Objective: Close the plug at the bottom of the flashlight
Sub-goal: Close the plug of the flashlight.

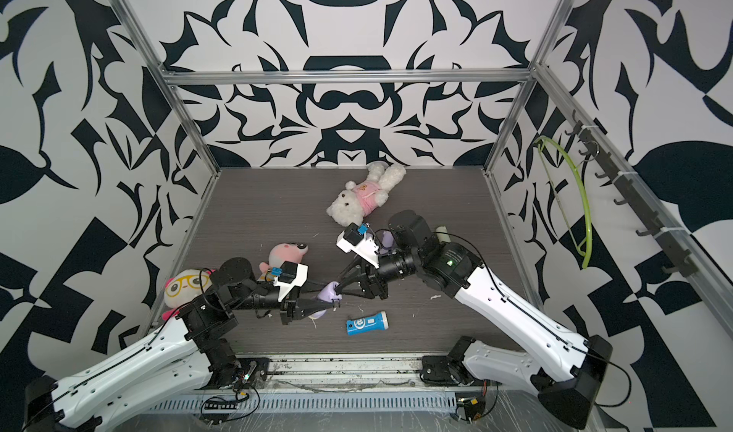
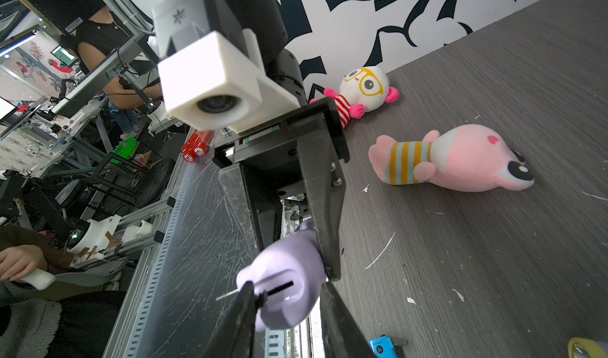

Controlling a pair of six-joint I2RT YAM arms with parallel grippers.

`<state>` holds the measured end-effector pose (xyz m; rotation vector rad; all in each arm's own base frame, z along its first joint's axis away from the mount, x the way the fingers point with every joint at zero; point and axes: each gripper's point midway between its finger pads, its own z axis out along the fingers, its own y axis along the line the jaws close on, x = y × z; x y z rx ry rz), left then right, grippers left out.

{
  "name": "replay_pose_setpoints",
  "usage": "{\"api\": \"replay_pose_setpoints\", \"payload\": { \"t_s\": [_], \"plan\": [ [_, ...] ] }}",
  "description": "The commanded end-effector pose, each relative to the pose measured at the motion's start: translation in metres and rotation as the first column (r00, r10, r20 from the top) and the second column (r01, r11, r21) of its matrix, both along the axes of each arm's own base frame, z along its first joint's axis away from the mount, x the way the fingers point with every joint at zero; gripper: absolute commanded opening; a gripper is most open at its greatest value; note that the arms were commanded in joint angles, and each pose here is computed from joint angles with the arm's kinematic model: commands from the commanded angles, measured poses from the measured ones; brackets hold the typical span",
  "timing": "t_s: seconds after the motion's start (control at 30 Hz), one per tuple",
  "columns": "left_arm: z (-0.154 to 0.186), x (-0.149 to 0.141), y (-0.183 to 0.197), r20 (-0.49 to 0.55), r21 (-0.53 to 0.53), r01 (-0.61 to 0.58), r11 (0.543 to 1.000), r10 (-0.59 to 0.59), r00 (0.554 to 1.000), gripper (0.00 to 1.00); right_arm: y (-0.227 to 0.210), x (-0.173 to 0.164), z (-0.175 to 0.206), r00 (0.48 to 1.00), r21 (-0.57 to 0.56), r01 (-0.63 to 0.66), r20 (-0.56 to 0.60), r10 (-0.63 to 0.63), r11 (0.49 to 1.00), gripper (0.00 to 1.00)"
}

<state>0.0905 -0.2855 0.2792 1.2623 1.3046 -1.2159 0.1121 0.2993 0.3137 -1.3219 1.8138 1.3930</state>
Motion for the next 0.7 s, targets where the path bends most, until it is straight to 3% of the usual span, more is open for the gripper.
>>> {"api": "replay_pose_setpoints", "payload": {
  "t_s": [0.0,0.67],
  "plan": [
    [0.031,-0.002,0.0,0.055,-0.068,0.015,0.998,-0.011,0.998,0.02,-0.003,-0.009,0.006,0.999,0.009,-0.033,0.003,0.033,0.999,0.36],
    [0.037,-0.009,-0.002,0.044,-0.085,0.058,0.995,-0.054,0.998,0.02,0.002,-0.005,-0.007,1.0,-0.009,-0.03,-0.005,0.03,1.0,0.3]
  ]
}}
